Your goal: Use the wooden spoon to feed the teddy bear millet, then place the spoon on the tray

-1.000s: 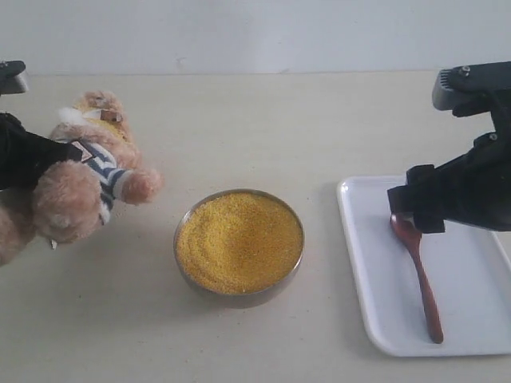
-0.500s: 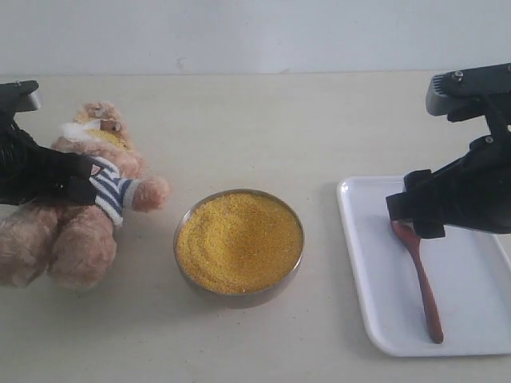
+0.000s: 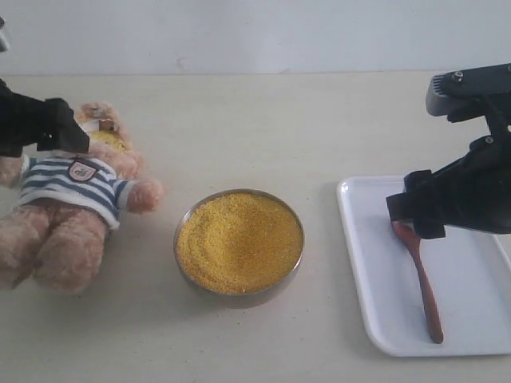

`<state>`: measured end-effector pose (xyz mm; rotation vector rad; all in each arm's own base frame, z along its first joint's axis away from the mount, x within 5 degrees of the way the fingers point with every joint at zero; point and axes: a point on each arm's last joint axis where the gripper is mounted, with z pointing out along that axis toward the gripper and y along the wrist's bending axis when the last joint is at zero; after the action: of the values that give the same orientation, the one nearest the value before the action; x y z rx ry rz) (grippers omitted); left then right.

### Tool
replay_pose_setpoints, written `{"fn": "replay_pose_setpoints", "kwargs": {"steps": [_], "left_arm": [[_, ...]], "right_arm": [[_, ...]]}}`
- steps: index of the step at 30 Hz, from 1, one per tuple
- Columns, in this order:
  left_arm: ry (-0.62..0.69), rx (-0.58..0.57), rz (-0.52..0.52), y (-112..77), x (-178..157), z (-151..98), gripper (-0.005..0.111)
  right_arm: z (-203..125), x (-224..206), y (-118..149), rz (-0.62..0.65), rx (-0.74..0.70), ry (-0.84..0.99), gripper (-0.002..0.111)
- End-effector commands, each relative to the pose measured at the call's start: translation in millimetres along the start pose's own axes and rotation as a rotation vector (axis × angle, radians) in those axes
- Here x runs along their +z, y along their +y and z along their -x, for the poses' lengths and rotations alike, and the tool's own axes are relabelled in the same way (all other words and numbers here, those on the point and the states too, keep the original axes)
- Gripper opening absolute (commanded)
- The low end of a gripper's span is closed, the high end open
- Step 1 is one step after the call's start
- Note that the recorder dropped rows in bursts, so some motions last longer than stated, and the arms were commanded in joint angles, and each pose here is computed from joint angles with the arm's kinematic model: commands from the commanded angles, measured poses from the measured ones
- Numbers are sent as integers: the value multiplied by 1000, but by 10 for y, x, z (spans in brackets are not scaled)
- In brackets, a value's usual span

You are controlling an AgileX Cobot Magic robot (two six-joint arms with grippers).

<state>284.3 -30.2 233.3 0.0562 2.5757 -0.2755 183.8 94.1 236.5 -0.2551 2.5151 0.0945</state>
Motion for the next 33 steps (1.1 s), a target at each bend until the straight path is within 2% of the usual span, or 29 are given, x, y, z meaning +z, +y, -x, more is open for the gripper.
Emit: {"fn": "replay_pose_setpoints", "kwargs": {"steps": [1,3,5,8,10,16,20,23,28,33], "left_arm": [[-87,19,34,-15,-288,84,76],[-107,38,76,5,-386,81,62],[-105,47,111,22,-467,60,40],[-108,60,130,20,-585,11,3],[-142,56,127,3,-681,-22,4],[-346,12,117,-43,-1033,-235,4],[-511,22,107,-79,-1321,-477,4],[-661,28,97,-100,-1532,-710,4],[-873,-19,51,-113,-1755,-1123,4],[-943,-29,25,-118,-1859,-1498,4]], "right_arm": [[-2,-25,-11,-7,-13,0,73],[-2,-25,-11,-7,-13,0,73],[0,-25,-10,-5,-13,-2,65],[1,-25,-9,-4,-11,-4,34],[-14,-10,-4,4,-2,-11,2],[-215,117,18,90,67,-77,1],[-323,25,20,207,127,-226,1],[-339,-150,-6,256,105,-345,1],[-370,-551,-175,234,90,-532,1],[-470,-869,-335,195,102,-682,1]]}}
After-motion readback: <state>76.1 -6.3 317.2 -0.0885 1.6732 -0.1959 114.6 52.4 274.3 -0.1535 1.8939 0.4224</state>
